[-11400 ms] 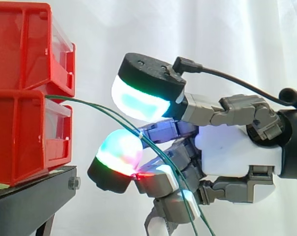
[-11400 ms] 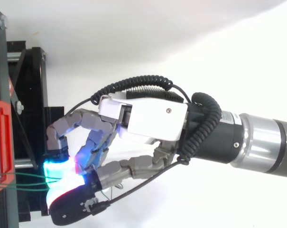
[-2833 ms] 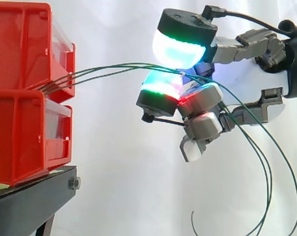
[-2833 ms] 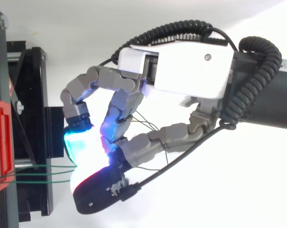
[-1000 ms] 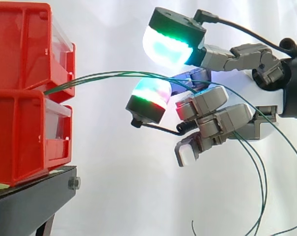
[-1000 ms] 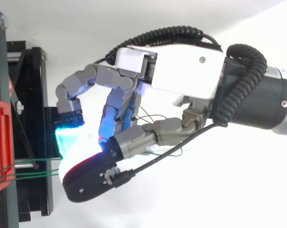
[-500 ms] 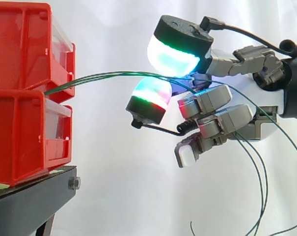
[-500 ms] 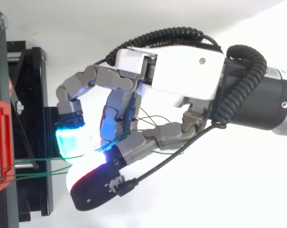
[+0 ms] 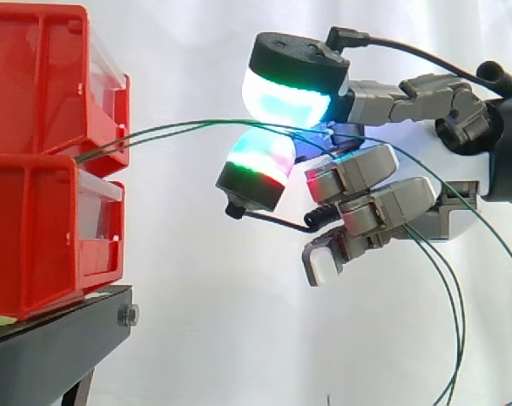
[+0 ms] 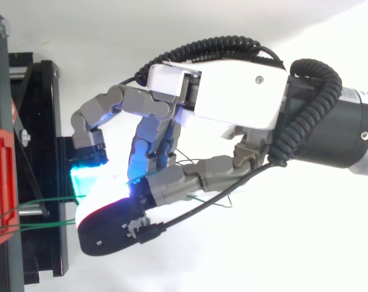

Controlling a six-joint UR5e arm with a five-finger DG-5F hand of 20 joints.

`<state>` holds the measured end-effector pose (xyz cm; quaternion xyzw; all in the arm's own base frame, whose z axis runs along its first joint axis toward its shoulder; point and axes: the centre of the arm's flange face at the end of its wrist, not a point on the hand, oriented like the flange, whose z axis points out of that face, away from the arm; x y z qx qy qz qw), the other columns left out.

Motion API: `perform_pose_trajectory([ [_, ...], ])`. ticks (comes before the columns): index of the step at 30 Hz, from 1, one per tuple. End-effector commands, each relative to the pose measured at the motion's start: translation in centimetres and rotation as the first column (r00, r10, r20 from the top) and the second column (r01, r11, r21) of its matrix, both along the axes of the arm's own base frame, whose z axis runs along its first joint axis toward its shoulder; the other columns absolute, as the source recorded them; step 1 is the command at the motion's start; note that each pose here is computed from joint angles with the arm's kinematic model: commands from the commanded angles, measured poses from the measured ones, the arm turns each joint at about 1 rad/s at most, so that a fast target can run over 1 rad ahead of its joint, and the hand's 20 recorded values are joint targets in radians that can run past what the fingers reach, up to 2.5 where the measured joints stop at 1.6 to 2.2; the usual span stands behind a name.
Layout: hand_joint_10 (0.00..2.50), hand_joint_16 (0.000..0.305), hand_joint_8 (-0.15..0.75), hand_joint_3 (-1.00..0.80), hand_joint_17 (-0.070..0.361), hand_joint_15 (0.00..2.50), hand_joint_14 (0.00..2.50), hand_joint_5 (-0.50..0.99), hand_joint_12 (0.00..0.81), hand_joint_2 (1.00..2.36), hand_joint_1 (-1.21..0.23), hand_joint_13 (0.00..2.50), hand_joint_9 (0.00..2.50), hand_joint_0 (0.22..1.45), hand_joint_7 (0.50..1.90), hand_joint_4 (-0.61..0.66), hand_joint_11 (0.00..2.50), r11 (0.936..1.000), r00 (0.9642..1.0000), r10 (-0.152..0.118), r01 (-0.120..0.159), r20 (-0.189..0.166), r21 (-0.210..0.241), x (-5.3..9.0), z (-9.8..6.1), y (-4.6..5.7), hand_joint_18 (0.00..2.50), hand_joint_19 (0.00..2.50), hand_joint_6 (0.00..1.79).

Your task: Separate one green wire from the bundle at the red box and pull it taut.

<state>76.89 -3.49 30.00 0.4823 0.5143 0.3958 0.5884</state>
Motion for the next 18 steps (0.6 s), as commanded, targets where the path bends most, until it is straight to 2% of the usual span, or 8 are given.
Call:
perform_pose_trajectory([
  [1,0.19,0.065,0.308,-0.28,0.147,1.59,0.01,-0.22,0.351,1.02,-0.62,1.61,1.37,0.59,1.19,0.2,2.01,1.0,1.0,0.0,0.0,0.0,0.0,0.0,0.0,0.0,1.0,0.56,0.85],
  [7,0.14,0.068,0.317,-0.39,0.154,1.57,0.01,-0.22,0.363,1.01,-0.65,1.59,1.37,0.53,1.18,0.21,2.01,1.0,1.0,0.0,0.0,0.0,0.0,0.0,0.0,0.0,1.01,0.55,0.85],
  [12,0.13,0.07,0.336,-0.47,0.158,1.54,0.01,-0.22,0.384,1.0,-0.62,1.59,1.37,0.51,1.17,0.22,1.99,1.0,1.0,0.002,-0.002,0.0,0.0,0.0,0.0,0.02,1.02,0.55,0.85],
  [18,0.09,0.069,0.327,-0.43,0.156,1.53,0.01,-0.22,0.365,1.01,-0.58,1.58,1.37,0.52,1.17,0.21,2.0,1.0,1.0,0.002,-0.002,-0.001,0.0,-0.02,-0.07,0.01,1.01,0.55,0.84],
])
